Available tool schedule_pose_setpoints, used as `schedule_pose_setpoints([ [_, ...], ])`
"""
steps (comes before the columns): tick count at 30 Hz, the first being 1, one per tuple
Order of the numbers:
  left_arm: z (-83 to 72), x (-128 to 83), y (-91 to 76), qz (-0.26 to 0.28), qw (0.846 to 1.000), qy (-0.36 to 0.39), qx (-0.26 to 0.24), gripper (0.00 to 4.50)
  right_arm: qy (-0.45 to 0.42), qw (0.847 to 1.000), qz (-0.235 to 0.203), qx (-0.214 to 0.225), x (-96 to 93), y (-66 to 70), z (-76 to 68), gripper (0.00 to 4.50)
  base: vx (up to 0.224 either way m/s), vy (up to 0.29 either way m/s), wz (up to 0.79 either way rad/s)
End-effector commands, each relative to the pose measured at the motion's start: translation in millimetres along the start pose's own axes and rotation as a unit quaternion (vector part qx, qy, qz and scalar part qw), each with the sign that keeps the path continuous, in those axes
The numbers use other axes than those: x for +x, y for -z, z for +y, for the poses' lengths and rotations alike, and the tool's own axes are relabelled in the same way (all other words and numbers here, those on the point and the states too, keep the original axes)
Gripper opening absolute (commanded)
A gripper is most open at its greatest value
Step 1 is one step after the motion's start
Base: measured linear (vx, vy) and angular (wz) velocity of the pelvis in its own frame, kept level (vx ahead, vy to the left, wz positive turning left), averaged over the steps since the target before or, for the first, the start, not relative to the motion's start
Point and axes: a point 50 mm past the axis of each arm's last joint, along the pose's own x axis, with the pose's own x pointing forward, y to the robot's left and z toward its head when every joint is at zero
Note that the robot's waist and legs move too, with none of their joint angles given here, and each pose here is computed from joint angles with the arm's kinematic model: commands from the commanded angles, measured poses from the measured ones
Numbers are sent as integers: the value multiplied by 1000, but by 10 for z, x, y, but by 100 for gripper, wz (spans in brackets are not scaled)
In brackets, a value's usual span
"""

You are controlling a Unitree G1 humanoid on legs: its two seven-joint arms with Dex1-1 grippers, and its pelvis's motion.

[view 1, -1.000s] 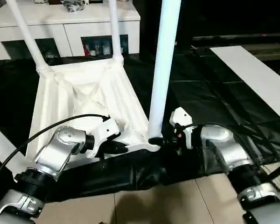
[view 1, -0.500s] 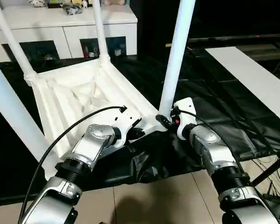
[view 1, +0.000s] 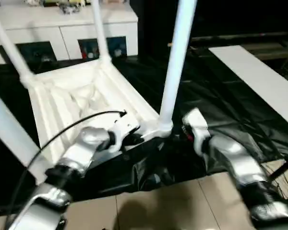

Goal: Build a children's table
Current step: Rotate leg to tighten

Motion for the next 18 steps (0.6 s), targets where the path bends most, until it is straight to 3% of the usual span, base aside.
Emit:
schedule_pose_setpoints([
  [1,-147,35,46,21,997,74,22,0,-28,999,-13,-28,-107,-87,-10,295,0,0,0],
  [4,-155,-93,102,30,995,90,34,0,-1,1000,-5,-24,-344,-29,-153,295,0,0,0],
  [7,-147,-172,134,38,994,92,39,0,41,999,-15,-19,-406,-55,-265,295,0,0,0],
  [11,-137,-237,175,49,994,92,43,0,52,998,-34,-19,-352,-120,-278,295,0,0,0],
  [15,-155,-350,200,39,993,102,48,0,36,998,-54,-23,-231,-177,-202,295,0,0,0],
  [16,-143,-393,179,24,993,82,88,0,36,997,-60,-22,-193,-184,-185,295,0,0,0],
  [18,-136,-427,176,10,995,78,70,0,43,997,-69,-21,-168,-199,-183,295,0,0,0],
])
